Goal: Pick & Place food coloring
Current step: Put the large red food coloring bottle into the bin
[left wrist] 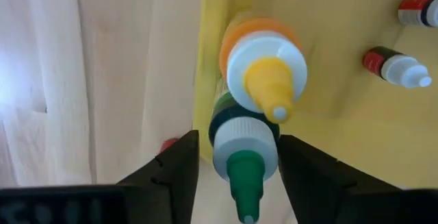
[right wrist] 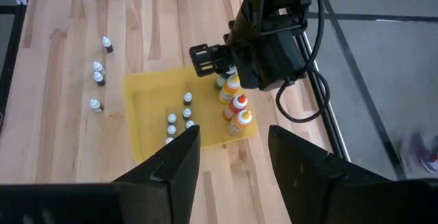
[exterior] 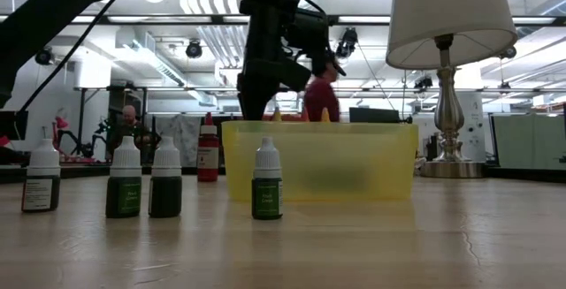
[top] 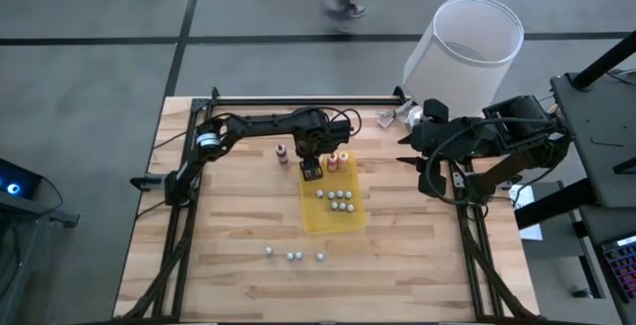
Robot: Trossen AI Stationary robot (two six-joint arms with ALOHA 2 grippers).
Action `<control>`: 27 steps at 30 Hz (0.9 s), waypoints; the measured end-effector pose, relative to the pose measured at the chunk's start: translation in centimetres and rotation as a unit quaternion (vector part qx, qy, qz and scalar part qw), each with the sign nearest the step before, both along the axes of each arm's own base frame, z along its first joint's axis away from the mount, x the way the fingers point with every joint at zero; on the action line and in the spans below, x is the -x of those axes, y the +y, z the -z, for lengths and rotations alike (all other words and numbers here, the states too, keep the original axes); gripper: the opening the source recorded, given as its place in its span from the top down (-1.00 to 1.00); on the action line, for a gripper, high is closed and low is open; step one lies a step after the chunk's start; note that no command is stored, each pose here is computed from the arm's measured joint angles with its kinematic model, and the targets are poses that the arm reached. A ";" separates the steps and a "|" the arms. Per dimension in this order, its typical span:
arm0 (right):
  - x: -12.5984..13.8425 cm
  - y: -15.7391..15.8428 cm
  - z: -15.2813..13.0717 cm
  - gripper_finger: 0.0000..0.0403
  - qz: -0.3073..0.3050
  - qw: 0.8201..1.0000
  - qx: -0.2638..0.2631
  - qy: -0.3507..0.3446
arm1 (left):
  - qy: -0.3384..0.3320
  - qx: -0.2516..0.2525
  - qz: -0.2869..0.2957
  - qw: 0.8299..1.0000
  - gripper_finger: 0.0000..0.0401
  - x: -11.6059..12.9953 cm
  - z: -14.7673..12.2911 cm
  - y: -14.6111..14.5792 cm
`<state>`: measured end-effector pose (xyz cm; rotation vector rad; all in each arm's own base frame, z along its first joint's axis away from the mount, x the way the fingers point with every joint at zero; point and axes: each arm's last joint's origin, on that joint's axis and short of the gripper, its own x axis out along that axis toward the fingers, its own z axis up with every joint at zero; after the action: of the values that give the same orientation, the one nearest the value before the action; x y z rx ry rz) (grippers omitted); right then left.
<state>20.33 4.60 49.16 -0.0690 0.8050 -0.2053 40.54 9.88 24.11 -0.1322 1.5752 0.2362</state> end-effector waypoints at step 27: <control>0.0 0.0 0.0 0.17 -0.001 1.000 0.001 0.000 | -0.057 -0.003 -0.018 0.998 0.15 1.7 -7.9 0.6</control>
<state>20.33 4.60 49.17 -0.0707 0.8041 -0.2047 38.81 10.49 32.03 -0.1683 1.4593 0.2572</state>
